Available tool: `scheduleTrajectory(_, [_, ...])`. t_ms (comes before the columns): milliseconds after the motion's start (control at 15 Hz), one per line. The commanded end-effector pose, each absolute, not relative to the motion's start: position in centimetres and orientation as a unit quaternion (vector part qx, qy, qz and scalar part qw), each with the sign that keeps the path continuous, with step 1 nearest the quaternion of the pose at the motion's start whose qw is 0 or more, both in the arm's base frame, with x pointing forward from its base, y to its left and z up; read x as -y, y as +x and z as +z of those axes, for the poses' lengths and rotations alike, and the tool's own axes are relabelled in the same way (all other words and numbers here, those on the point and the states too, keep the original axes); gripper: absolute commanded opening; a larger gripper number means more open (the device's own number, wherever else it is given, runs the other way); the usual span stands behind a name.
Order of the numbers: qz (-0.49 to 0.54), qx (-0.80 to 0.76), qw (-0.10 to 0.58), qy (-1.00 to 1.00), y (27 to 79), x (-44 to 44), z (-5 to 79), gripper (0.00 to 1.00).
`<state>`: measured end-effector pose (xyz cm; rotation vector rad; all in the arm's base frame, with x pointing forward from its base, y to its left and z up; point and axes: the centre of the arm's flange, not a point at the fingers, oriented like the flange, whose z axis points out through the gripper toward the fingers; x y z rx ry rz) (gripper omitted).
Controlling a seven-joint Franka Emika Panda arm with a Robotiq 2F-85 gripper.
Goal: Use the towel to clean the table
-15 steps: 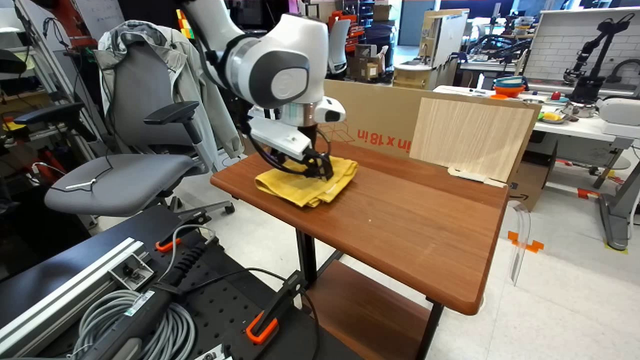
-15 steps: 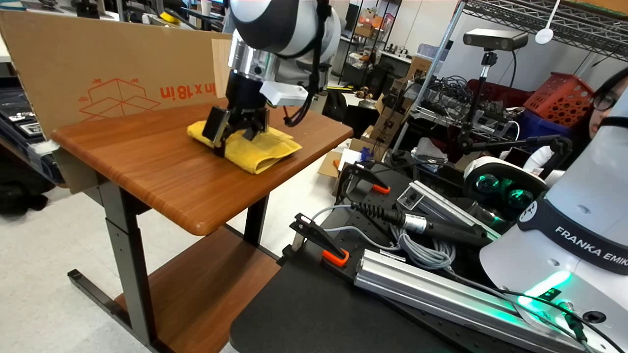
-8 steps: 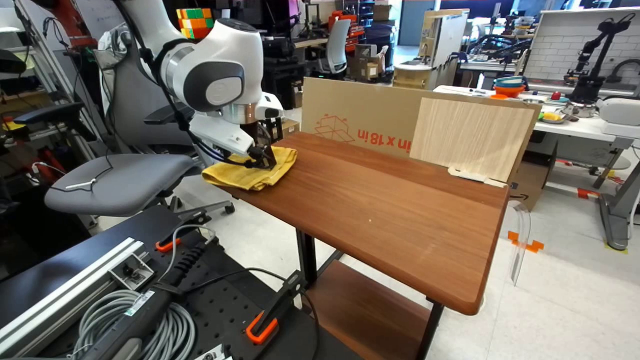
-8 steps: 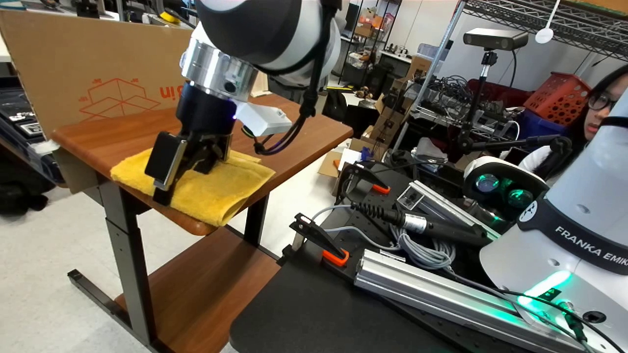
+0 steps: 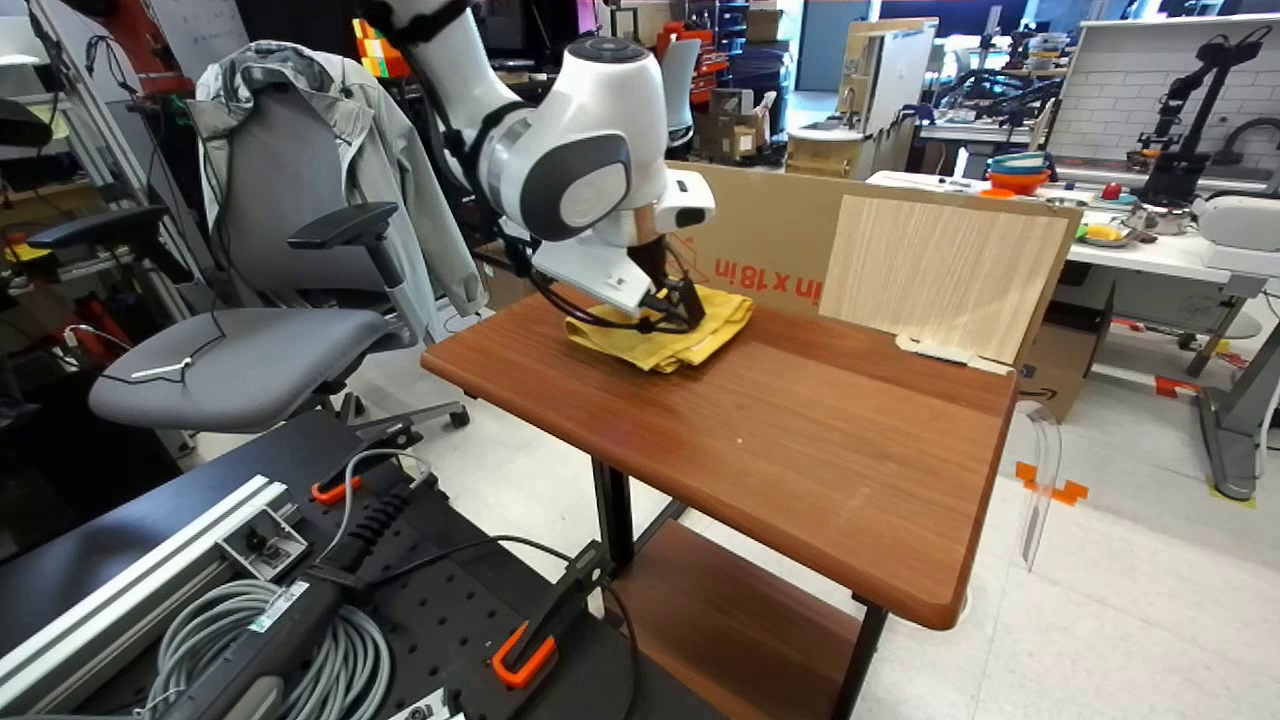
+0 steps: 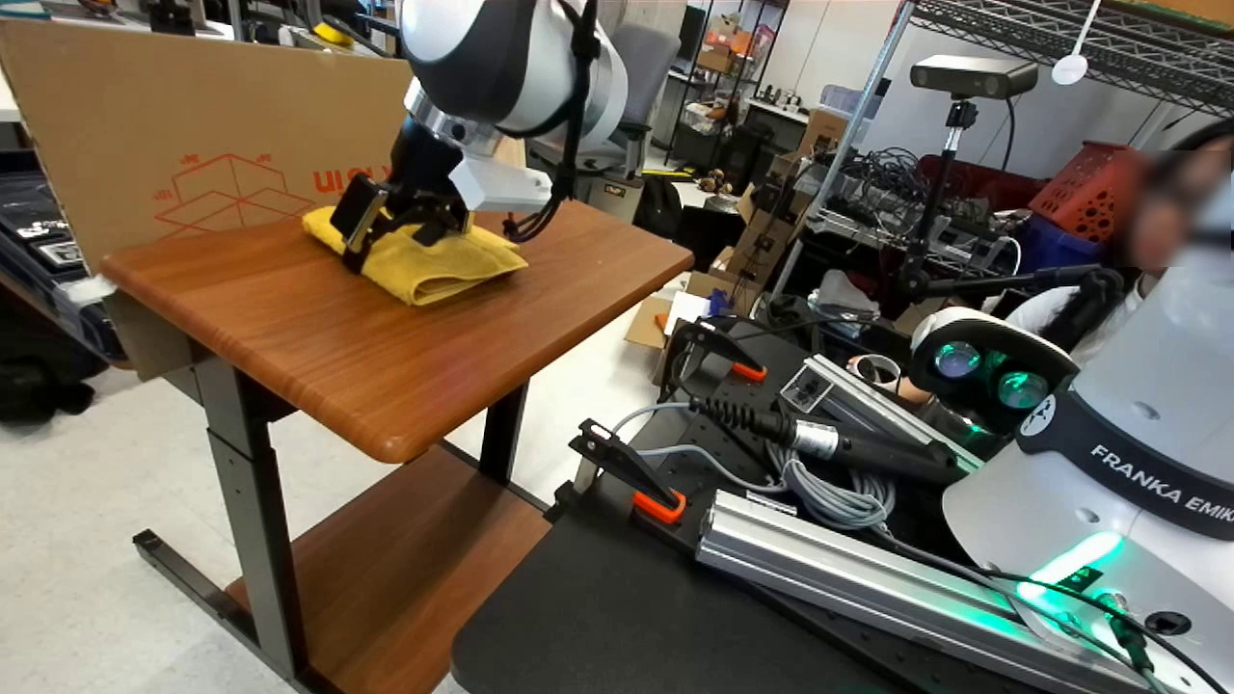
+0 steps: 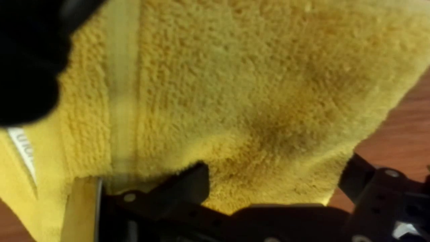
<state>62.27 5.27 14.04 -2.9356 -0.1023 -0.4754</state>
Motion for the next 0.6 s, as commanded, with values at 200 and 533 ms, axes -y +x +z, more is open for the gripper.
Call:
scheduleTrajectory(200, [-0.215, -0.062, 0.041, -0.974, 68.4, 4.0, 12.2, 1.00])
scheduleTrajectory(533, [-0.228, -0.155, 0.001, -0.961, 65.1, 15.2, 13.3, 1.00])
